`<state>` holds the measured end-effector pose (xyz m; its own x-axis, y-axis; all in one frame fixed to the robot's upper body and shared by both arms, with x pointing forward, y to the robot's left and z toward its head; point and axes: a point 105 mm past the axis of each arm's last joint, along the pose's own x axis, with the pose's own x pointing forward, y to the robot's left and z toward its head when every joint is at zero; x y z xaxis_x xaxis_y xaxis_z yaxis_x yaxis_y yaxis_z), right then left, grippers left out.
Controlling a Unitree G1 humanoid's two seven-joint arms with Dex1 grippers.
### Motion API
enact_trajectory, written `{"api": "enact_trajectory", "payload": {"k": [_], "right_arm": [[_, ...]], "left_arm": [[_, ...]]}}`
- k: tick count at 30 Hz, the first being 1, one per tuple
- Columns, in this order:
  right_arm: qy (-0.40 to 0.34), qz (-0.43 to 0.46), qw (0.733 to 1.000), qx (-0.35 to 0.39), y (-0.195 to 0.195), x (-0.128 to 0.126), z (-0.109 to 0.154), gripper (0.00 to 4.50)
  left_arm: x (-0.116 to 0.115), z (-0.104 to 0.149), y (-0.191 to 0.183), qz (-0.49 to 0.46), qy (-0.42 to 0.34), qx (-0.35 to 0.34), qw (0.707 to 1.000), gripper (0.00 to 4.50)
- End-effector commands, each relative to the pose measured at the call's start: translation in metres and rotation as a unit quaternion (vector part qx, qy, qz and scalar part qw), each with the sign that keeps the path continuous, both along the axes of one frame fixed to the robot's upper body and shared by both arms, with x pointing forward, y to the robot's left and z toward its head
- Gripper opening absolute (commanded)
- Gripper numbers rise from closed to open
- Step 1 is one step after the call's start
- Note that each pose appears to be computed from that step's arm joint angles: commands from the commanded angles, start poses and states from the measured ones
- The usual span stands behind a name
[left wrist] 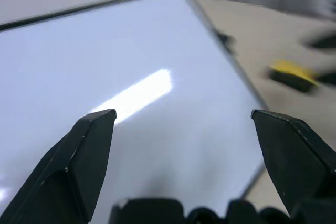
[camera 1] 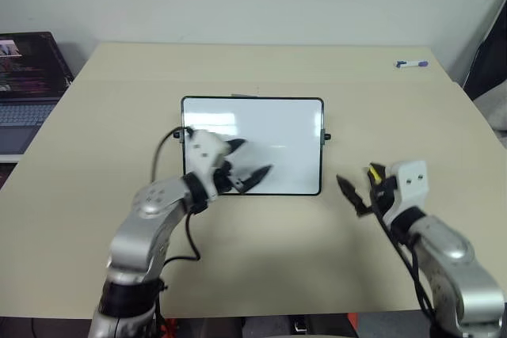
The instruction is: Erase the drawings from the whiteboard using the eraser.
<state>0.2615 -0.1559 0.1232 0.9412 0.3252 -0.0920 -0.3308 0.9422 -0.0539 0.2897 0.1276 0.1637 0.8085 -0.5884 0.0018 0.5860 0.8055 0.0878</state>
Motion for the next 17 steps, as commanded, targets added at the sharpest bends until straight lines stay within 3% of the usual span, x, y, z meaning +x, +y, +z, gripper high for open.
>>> {"api": "enact_trajectory", "payload": {"k": [1, 8, 12, 17], "right_arm": [[-0.073, -0.051, 0.996, -0.013, -0.014, -0.011, 0.003, 4.49], [-0.067, -0.137, 0.988, -0.025, -0.051, -0.038, -0.029, 4.49], [-0.058, -0.125, 0.990, -0.015, -0.047, -0.048, -0.030, 4.49], [-0.045, -0.117, 0.992, -0.015, -0.050, -0.049, -0.033, 4.49]], "left_arm": [[-0.018, -0.007, 0.023, 0.098, -0.002, -0.005, 0.995, 4.50], [-0.033, -0.054, 0.095, 0.321, 0.020, 0.029, 0.946, 4.50], [-0.042, -0.066, 0.113, 0.372, 0.015, 0.056, 0.926, 4.50], [-0.048, -0.077, 0.108, 0.368, 0.022, 0.067, 0.927, 4.50]]}}
